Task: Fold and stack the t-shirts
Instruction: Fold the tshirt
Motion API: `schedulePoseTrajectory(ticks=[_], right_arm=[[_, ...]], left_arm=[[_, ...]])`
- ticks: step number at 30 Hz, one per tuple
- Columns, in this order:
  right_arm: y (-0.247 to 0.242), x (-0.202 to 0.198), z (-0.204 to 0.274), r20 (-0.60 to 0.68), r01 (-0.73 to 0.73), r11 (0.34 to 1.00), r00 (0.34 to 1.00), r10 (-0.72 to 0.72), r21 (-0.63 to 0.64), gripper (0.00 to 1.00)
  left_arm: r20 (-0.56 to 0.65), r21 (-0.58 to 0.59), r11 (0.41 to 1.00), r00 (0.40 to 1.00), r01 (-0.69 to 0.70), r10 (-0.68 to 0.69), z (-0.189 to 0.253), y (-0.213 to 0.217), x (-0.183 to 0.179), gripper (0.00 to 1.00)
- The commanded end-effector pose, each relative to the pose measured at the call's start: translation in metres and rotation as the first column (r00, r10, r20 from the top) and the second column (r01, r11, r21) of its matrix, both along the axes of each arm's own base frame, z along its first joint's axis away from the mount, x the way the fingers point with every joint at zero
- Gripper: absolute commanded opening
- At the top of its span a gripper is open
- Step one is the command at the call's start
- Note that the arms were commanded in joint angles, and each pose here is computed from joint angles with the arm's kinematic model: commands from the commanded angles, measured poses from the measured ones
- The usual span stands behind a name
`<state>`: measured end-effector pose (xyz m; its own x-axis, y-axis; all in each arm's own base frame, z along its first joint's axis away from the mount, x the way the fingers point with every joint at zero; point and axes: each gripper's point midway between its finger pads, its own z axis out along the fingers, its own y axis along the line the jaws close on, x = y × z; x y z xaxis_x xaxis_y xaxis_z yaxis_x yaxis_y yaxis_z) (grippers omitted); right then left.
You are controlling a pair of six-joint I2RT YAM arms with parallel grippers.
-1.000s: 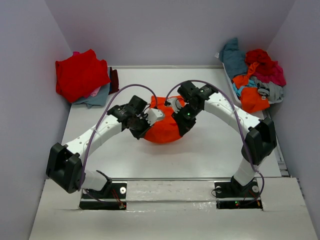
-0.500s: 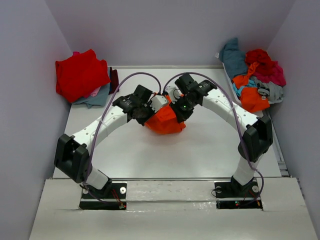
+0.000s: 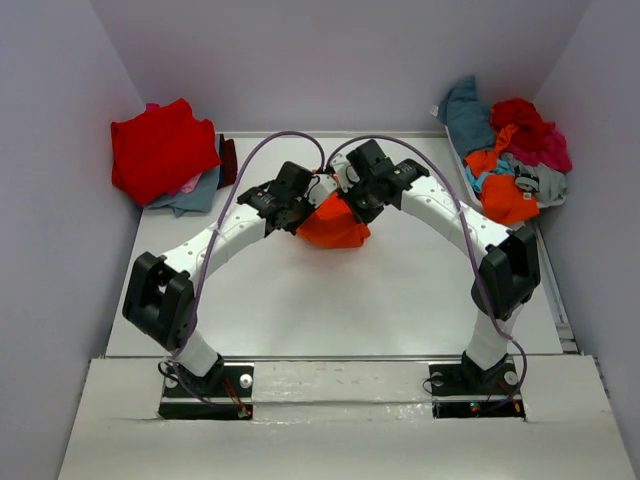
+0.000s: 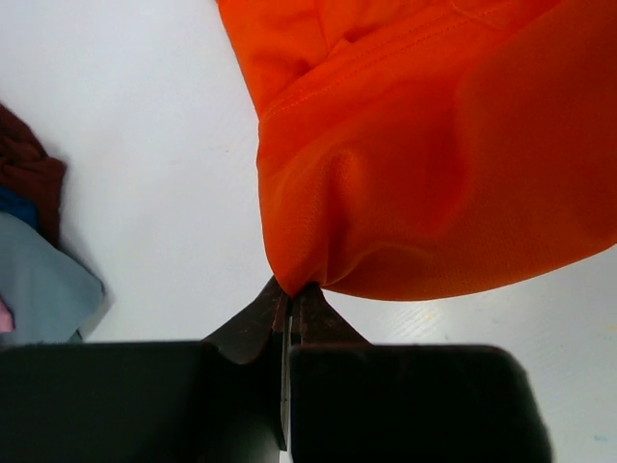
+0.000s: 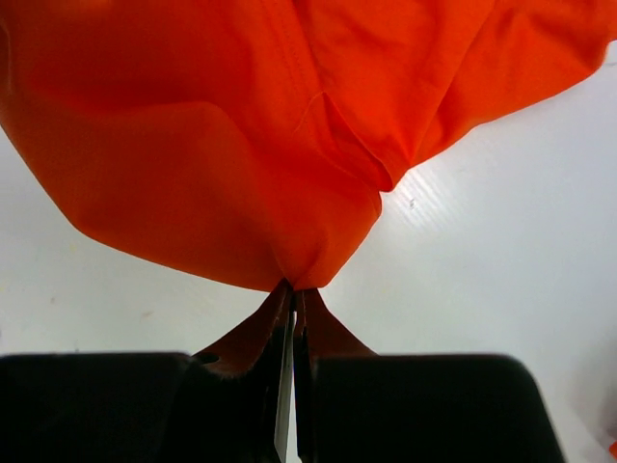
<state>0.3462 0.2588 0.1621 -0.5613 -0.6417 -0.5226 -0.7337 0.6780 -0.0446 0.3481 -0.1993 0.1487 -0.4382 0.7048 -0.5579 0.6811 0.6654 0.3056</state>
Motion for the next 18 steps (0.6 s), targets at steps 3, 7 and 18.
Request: schedulePoseTrajectory(ticks=[3,7,18], right_arm=[[-0.005,0.042,0.02,0.189,0.083,0.997,0.978,-0.083,0.009,0.07],[-0.006,0.049,0.024,0.217,0.099,0.995,0.971,-0.099,0.007,0.07],[0.001,0.004,0.017,0.037,-0.009,0.999,0.999,0.008,0.048,0.07]], left_arm=[[0.239,-0.125,0.989,0.965,-0.078,0.106,0.063,-0.017,0.05,0.06],[0.265,-0.147,0.985,0.956,-0.091,0.127,0.075,-0.02,0.059,0.06],[0.122,-0.071,0.997,0.993,0.007,0.001,0.04,-0.012,0.018,0.06]])
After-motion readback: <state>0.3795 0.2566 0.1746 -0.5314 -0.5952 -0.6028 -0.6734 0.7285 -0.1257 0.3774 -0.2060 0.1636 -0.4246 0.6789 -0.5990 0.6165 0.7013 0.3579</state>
